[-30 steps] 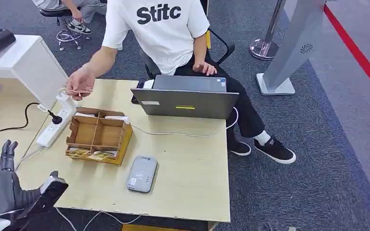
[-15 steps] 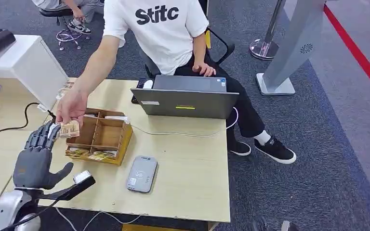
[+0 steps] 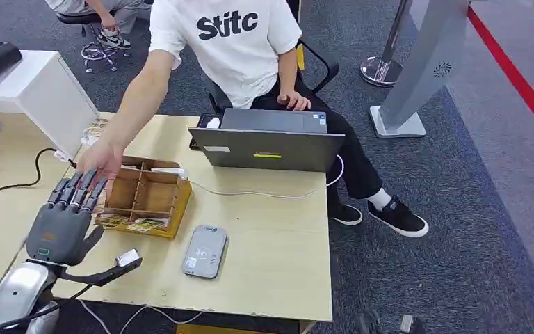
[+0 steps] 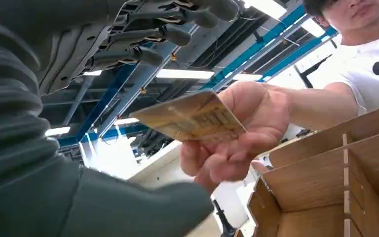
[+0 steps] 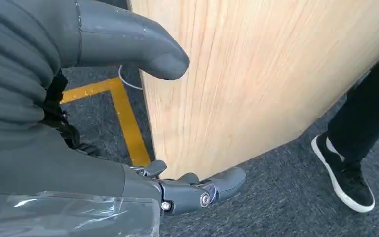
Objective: Pass the card to the sensor for recognition and then transmit it.
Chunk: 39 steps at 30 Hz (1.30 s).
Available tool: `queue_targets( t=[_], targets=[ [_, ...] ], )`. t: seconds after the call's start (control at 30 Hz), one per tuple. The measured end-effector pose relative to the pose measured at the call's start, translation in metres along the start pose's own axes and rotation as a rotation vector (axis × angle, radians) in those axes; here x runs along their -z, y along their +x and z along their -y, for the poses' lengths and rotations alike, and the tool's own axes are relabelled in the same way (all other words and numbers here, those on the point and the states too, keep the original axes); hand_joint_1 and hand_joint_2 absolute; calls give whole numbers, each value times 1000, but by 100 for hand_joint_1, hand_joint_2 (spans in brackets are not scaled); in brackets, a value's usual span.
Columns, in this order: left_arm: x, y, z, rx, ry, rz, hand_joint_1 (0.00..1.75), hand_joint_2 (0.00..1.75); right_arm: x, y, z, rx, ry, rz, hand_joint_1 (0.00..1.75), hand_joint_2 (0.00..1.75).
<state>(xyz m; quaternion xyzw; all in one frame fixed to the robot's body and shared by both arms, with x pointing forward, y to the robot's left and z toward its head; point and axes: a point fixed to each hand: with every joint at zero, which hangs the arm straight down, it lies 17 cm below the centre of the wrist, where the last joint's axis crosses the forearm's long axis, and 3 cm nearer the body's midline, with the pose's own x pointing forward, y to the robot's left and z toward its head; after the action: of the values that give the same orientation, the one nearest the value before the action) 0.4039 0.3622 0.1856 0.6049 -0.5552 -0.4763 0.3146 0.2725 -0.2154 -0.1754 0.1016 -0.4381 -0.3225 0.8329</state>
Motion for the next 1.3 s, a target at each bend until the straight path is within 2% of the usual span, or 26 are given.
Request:
queue_targets(
  t=[0.43, 0.8, 1.1, 1.3],
  targets=[
    [6, 27, -22, -24, 86, 68, 175, 175, 0, 0, -2, 4, 0, 0, 0, 175],
    [10, 33, -34, -36, 125, 79, 175, 175, -1, -2, -2, 10, -3, -2, 0, 175],
    [10, 52, -33, -72, 120, 103, 175, 175, 0, -2, -4, 9, 3, -3, 0, 175],
    [8, 73, -18, -85, 55, 150, 175, 175, 0, -3, -6, 10, 6, -5, 0, 175]
  ],
)
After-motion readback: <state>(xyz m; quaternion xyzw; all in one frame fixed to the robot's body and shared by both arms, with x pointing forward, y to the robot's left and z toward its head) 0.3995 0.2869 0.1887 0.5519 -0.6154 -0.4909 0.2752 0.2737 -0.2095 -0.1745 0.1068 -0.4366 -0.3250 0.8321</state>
